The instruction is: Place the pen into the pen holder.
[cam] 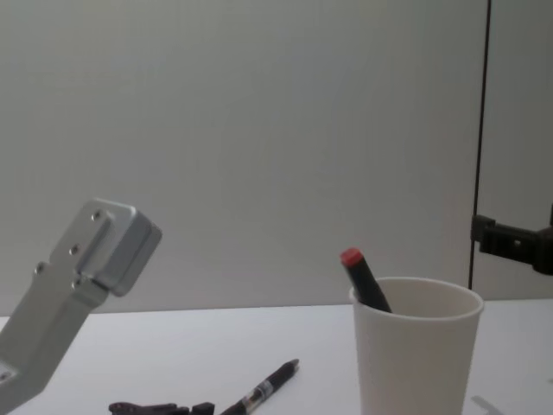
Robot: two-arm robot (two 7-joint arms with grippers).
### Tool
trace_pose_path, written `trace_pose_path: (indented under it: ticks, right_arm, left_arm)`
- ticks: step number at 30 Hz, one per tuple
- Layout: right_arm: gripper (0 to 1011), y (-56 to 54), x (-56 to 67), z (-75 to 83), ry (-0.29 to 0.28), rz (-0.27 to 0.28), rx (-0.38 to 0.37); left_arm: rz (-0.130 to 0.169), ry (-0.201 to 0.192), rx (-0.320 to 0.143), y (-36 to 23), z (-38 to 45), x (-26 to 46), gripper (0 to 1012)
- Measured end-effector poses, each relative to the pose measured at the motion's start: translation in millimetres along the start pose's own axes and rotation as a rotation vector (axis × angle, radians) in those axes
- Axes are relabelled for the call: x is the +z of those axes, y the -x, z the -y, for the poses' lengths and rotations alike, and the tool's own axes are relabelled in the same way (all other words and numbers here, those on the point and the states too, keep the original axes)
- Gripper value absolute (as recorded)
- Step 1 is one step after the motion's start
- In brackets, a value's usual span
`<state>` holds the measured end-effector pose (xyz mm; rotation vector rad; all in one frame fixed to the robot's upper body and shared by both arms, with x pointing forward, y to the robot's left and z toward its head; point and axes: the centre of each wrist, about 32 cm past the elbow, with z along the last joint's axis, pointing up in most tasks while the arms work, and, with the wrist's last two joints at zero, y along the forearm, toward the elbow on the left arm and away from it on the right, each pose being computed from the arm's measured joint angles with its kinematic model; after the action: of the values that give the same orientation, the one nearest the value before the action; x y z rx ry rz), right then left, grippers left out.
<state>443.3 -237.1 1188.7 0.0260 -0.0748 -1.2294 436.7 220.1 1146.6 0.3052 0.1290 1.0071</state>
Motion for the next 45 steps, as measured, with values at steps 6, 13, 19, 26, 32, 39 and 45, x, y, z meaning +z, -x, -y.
trace_pose_path:
  ticks: [6, 13, 19, 26, 32, 39, 45]
  right_arm:
    - [1001, 0.0, 0.0, 0.0, 0.0, 0.0, 0.0]
    - [1002, 0.0, 0.0, 0.0, 0.0, 0.0, 0.0]
    - [1001, 0.0, 0.0, 0.0, 0.0, 0.0, 0.0]
    - [1001, 0.0, 0.0, 0.0, 0.0, 0.0, 0.0]
    - [1001, 0.0, 0.0, 0.0, 0.0, 0.0, 0.0]
    - [1001, 0.0, 0.0, 0.0, 0.0, 0.0, 0.0]
    - [1001, 0.0, 0.0, 0.0, 0.0, 0.0, 0.0]
  left_arm:
    - [0.0, 0.0, 0.0, 0.0, 0.0, 0.0, 233]
    - [0.0, 0.0, 0.0, 0.0, 0.0, 0.1, 200]
    - [0.0, 0.0, 0.0, 0.0, 0.0, 0.0, 195]
    - [0.0, 0.0, 0.0, 0.0, 0.0, 0.0, 195]
    - [-0.009, 0.003, -0.004, -1.1, -0.1, -0.5, 195]
    - [-0.039, 0.022, -0.01, -7.0, -2.7, -3.0, 195]
    - [-0.046, 0.072, -0.002, -11.5, -8.1, -0.2, 195]
